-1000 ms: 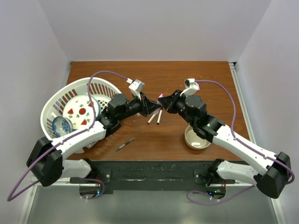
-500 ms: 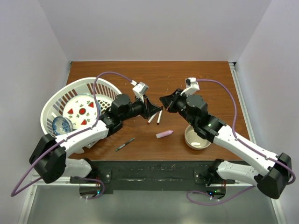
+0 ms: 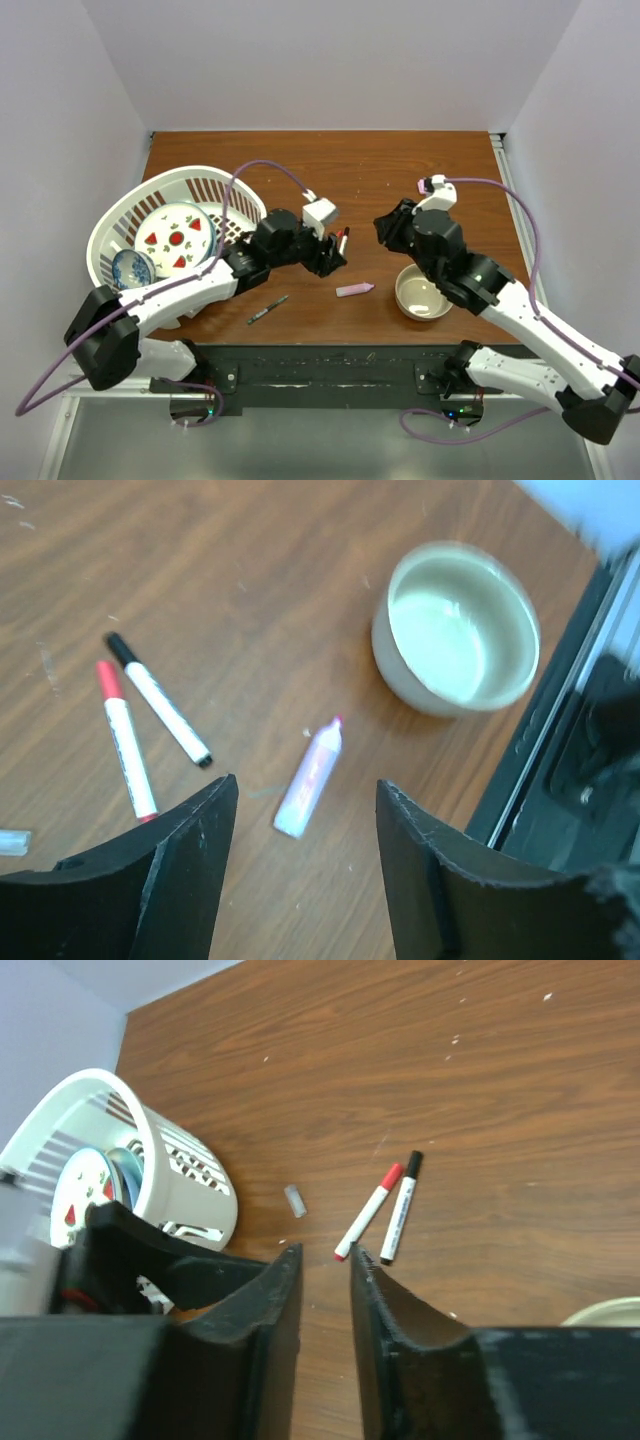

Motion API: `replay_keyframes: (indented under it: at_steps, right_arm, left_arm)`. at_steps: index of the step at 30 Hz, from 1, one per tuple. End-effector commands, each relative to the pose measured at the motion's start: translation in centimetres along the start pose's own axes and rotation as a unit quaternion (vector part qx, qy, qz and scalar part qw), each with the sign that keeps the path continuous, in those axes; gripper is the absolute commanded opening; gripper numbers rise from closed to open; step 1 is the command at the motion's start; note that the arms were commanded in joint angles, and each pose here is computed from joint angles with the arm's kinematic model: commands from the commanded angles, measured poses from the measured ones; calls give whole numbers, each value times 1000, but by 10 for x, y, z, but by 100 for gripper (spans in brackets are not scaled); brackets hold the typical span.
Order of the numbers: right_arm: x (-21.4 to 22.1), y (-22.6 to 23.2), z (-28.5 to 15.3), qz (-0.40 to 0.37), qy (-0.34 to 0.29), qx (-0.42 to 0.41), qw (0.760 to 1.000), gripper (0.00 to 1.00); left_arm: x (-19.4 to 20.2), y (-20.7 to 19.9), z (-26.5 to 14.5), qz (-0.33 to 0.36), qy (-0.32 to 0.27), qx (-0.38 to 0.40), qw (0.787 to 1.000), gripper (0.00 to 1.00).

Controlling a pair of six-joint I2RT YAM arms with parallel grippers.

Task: Insert the pens into the pen caps

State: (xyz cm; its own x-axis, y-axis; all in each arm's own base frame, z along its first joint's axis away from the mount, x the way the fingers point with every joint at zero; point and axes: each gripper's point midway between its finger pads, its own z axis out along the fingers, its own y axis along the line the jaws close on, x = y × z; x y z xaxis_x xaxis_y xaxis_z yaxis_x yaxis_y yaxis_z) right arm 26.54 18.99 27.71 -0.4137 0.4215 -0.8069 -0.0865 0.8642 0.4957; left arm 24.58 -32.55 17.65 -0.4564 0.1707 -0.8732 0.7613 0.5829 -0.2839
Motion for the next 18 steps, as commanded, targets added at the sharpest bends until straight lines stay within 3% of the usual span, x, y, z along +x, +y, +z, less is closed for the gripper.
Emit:
replay_keyframes:
  at_steps: [1,9,18]
  right_arm:
    - [-58,-4,-32,-8,-74,20,997,33]
    - [-92,4,-67,14,-117,-18,993,38]
    - [-108,-13,-92,18,-159,-15,987,40]
  left_arm:
    - [31,-4,15,101,100,8,990,63]
    - [87,-6,60,161,209,40,964,68]
    - [124,-6,90,196,268,34,943,67]
